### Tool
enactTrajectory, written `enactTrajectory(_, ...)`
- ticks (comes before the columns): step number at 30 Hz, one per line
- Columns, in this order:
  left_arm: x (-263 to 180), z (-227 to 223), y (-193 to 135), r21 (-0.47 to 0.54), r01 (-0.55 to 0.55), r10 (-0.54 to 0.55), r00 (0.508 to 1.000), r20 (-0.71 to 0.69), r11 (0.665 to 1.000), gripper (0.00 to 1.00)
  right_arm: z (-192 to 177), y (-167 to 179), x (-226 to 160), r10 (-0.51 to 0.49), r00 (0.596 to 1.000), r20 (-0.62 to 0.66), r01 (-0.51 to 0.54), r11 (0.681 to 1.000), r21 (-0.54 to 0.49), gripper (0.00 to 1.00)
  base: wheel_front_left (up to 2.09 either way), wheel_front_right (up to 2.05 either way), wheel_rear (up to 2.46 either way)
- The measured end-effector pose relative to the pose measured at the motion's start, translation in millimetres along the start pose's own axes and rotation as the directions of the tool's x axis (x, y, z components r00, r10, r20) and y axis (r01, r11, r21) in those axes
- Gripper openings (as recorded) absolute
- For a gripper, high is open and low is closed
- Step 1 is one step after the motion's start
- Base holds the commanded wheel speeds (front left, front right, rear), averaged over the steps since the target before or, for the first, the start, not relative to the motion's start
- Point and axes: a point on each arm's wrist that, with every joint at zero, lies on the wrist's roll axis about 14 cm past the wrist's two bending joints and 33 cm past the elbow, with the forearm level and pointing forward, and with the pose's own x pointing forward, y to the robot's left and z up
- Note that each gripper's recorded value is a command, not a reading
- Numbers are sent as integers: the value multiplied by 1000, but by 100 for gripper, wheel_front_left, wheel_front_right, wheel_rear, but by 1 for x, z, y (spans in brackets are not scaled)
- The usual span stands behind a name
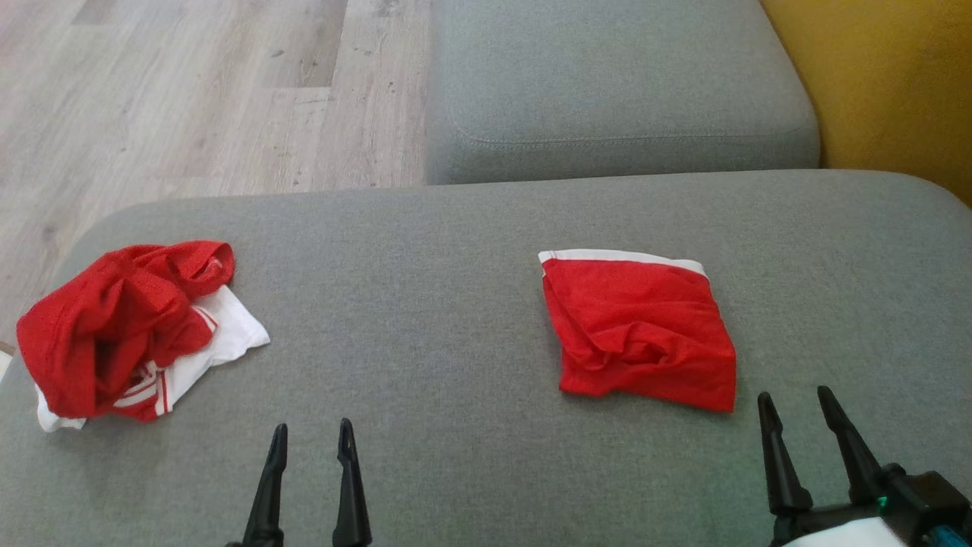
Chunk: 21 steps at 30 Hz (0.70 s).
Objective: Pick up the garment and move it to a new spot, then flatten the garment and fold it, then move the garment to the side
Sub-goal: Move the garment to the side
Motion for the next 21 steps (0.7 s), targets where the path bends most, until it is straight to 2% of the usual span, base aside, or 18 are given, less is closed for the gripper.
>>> enactTrajectory(21, -10, -11, 0, 6, 11, -11, 999, -33, 1000, 100, -7, 2, -10, -1, 1000, -23, 1, 1000, -8, 100, 0, 0, 0)
